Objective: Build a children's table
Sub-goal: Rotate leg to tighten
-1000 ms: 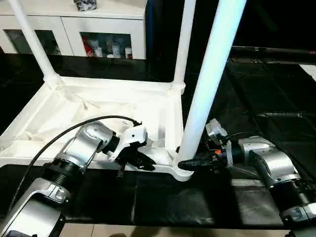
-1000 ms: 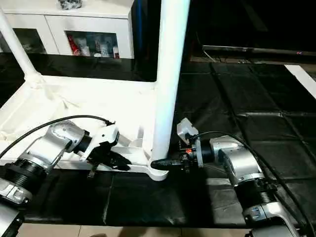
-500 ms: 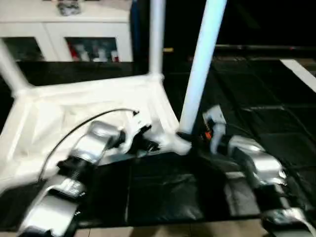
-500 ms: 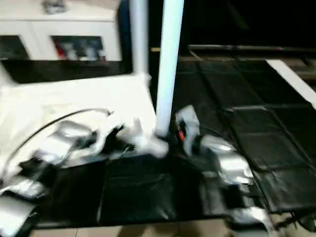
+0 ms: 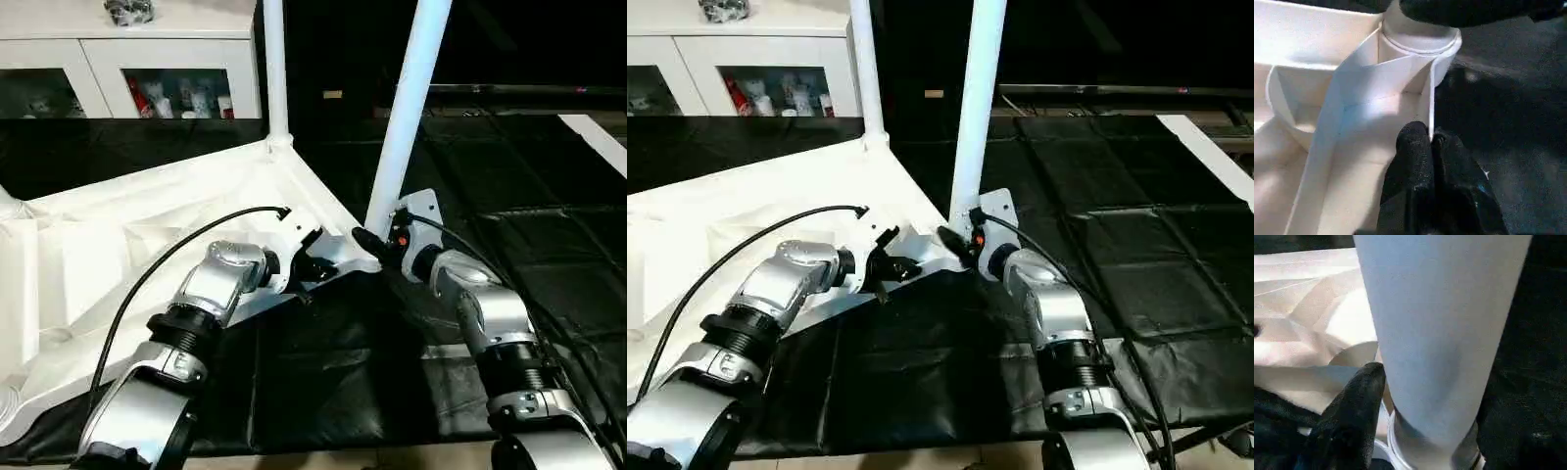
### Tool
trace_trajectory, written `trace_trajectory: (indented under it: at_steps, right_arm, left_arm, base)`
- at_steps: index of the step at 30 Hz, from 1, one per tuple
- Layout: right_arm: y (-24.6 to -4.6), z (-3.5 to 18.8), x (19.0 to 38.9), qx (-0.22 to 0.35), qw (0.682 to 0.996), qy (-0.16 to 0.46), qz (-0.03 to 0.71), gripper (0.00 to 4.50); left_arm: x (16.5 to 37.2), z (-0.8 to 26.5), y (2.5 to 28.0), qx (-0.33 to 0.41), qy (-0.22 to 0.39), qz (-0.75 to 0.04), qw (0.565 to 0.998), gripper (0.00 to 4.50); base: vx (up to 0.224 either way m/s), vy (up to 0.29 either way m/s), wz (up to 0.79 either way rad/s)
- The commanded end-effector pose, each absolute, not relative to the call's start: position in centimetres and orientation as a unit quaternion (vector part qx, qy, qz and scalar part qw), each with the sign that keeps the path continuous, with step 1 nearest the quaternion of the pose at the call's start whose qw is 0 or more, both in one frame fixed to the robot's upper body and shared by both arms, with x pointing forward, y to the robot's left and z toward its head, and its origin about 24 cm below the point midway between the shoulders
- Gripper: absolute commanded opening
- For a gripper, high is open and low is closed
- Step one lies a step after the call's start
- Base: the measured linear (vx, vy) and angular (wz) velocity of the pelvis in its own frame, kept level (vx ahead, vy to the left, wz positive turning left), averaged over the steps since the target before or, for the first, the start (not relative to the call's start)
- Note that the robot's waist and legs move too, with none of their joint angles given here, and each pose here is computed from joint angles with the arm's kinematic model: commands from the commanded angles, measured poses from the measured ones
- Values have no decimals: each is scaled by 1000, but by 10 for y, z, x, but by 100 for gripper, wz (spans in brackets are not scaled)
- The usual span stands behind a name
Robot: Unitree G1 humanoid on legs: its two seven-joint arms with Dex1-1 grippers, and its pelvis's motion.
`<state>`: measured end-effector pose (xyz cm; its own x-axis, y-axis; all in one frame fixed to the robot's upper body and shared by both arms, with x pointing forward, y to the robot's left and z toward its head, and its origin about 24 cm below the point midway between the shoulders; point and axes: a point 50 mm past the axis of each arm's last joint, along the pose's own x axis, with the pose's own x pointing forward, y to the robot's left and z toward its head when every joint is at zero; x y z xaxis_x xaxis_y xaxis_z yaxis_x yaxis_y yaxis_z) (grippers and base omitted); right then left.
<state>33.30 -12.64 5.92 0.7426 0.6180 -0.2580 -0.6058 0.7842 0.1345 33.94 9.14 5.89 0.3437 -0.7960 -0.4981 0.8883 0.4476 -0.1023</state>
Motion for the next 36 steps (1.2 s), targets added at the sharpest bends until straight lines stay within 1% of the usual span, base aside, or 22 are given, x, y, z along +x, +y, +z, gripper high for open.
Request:
trace_trajectory:
  at_steps: [1, 2, 3, 4, 7, 10, 11, 14, 15, 18, 20, 21, 24, 27, 28, 29, 31, 32, 33, 36]
  right_arm:
    - [-91, 49, 318, 30, 885, 168, 434, 316]
    - [-102, 51, 313, 25, 873, 165, 459, 335]
    - [-102, 51, 313, 25, 873, 165, 459, 346]
    - [-104, 51, 312, 25, 869, 165, 465, 346]
    - [-127, 59, 306, 19, 842, 162, 515, 379]
    - [-139, 63, 301, 14, 818, 164, 551, 402]
    - [-145, 65, 298, 11, 803, 172, 570, 411]
    - [-150, 67, 296, 6, 789, 182, 586, 440]
    - [-150, 67, 296, 6, 789, 182, 586, 440]
    - [-156, 66, 295, -12, 769, 195, 608, 440]
    - [-156, 66, 295, -14, 766, 196, 612, 440]
    - [-158, 65, 294, -12, 757, 197, 623, 440]
    - [-160, 65, 292, 4, 746, 202, 635, 403]
    - [-161, 65, 288, 9, 737, 206, 643, 391]
    - [-161, 65, 287, 9, 736, 206, 644, 370]
    - [-161, 65, 287, 10, 736, 207, 645, 370]
    - [-162, 64, 285, 17, 732, 208, 649, 348]
    - [-162, 64, 284, 18, 731, 208, 650, 348]
    - [-162, 64, 284, 18, 730, 208, 651, 327]
    - [-163, 64, 283, 19, 727, 208, 654, 304]
  left_arm:
    - [336, 75, 69, 102, 196, -573, 789, 0]
    - [333, 73, 78, 117, 202, -592, 771, 0]
    - [333, 73, 78, 117, 202, -592, 771, 0]
    - [332, 73, 80, 120, 204, -597, 766, 0]
    - [324, 75, 94, 149, 199, -651, 717, 0]
    - [319, 77, 101, 156, 199, -683, 685, 0]
    - [315, 78, 105, 160, 207, -700, 665, 0]
    - [312, 79, 110, 172, 215, -717, 640, 0]
    - [312, 79, 110, 172, 215, -717, 640, 0]
    - [308, 79, 115, 187, 224, -734, 613, 0]
    - [308, 79, 116, 189, 224, -736, 610, 0]
    - [306, 79, 117, 194, 226, -745, 597, 0]
    - [302, 79, 117, 194, 227, -754, 585, 0]
    - [300, 77, 117, 193, 229, -757, 581, 0]
    - [300, 77, 117, 193, 229, -756, 582, 0]
    - [300, 77, 117, 193, 229, -756, 582, 0]
    - [302, 76, 117, 191, 229, -753, 586, 0]
    - [302, 76, 117, 190, 229, -753, 587, 0]
    - [303, 75, 117, 190, 228, -752, 589, 0]
    - [304, 75, 117, 190, 227, -749, 593, 0]
  base:
    - [0, 0, 0]
    - [0, 0, 0]
    - [0, 0, 0]
    - [0, 0, 0]
    - [0, 0, 0]
    - [0, 0, 0]
    - [0, 0, 0]
    - [0, 0, 0]
    - [0, 0, 0]
    - [0, 0, 0]
    - [0, 0, 0]
    - [0, 0, 0]
    - [0, 0, 0]
    - [0, 0, 0]
    - [0, 0, 0]
    - [0, 0, 0]
    - [0, 0, 0]
    - [0, 0, 0]
    - [0, 0, 0]
    - [0, 0, 0]
